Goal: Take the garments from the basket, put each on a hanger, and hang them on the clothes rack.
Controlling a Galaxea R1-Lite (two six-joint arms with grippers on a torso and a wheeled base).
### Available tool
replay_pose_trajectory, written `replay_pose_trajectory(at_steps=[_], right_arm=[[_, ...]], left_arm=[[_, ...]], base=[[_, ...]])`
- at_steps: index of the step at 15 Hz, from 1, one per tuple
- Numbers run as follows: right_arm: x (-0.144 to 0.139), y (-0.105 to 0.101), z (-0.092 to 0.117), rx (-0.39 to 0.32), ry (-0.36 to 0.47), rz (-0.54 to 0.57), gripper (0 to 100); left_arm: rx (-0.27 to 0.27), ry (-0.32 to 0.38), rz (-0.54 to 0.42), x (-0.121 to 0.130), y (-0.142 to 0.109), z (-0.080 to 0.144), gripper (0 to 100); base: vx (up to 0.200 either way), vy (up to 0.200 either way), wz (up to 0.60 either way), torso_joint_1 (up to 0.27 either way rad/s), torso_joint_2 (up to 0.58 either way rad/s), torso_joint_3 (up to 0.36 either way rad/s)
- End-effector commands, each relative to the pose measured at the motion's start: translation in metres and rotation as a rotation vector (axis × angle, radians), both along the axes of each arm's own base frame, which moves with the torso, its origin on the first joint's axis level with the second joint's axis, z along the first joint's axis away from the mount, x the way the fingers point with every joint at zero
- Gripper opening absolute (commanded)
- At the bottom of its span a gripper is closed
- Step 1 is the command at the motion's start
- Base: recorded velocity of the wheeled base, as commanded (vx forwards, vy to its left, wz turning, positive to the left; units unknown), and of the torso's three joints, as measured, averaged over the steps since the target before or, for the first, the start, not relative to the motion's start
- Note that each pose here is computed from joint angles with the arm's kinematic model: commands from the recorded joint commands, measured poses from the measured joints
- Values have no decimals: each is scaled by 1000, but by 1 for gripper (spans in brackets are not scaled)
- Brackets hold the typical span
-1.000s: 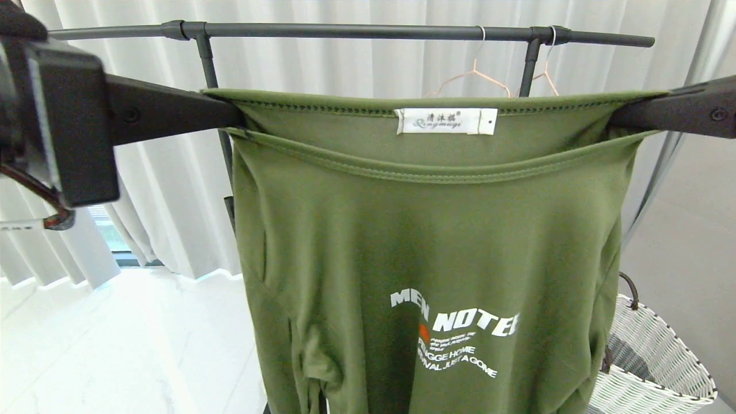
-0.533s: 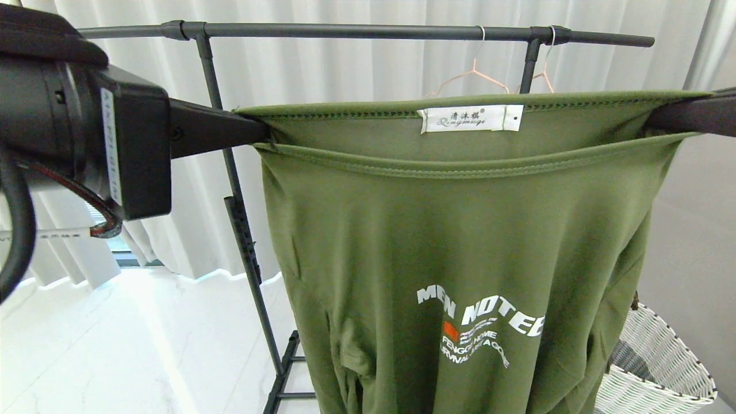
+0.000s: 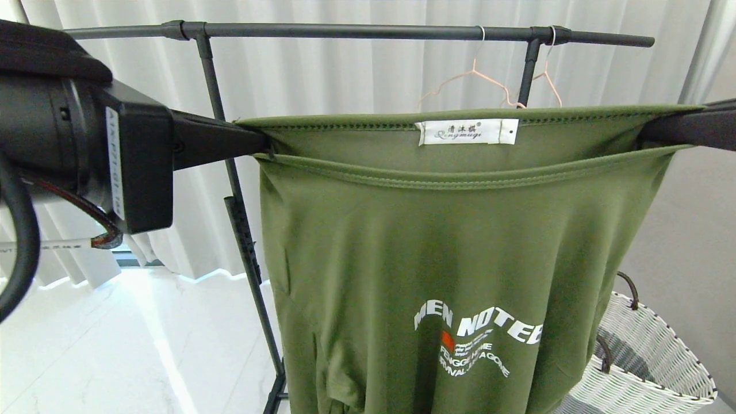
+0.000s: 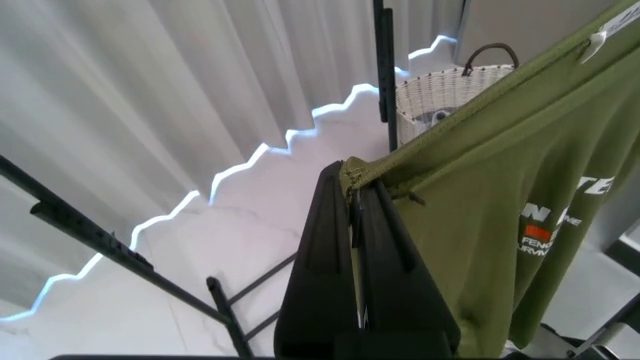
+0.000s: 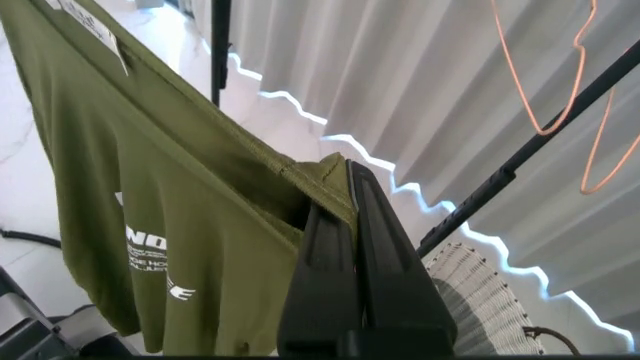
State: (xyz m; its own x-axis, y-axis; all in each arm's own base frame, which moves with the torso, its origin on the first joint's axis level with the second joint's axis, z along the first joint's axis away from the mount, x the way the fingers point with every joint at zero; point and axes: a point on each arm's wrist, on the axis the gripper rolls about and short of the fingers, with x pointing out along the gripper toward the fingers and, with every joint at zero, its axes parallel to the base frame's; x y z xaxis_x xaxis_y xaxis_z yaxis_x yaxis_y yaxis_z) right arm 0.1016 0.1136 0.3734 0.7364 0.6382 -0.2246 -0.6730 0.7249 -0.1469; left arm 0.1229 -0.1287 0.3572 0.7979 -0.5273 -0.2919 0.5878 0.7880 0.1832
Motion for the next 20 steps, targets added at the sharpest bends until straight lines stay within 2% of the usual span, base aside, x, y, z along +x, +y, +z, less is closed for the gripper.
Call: replay_pose_trajectory(at_steps=[1, 2, 3, 8, 13, 16, 17, 20], right_arm=[[1, 1, -3, -10, 9, 0, 0], [2, 3, -6, -21, 18, 0, 0], [2, 3, -8, -24, 23, 0, 100], [-4, -2, -18, -48, 35, 14, 100], [-17, -13, -15, -5, 30, 112, 100], [-21, -21, -19, -3, 31, 94, 100], [-15, -26, -24, -23, 36, 4, 100], [12, -50, -41, -143, 109, -398, 100]], left_arm=[[-1, -7, -1, -1, 1, 1, 0], [0, -9, -2, -1, 1, 2, 0], [-1, -10, -2, -1, 1, 2, 0], [5, -15, 26, 1, 0, 2, 0], [39, -18, 102, 6, -2, -2, 0], [67, -11, 157, 10, -4, -8, 0], [68, -14, 156, 9, -3, -8, 0], [57, -27, 158, 5, 2, -5, 0]], base=[[0, 0, 0, 0, 0, 0], [0, 0, 0, 0, 0, 0], [0, 0, 0, 0, 0, 0], [0, 0, 0, 0, 0, 0], [0, 0, 0, 0, 0, 0], [0, 0, 0, 0, 0, 0], [0, 0, 0, 0, 0, 0], [0, 0, 0, 0, 0, 0]])
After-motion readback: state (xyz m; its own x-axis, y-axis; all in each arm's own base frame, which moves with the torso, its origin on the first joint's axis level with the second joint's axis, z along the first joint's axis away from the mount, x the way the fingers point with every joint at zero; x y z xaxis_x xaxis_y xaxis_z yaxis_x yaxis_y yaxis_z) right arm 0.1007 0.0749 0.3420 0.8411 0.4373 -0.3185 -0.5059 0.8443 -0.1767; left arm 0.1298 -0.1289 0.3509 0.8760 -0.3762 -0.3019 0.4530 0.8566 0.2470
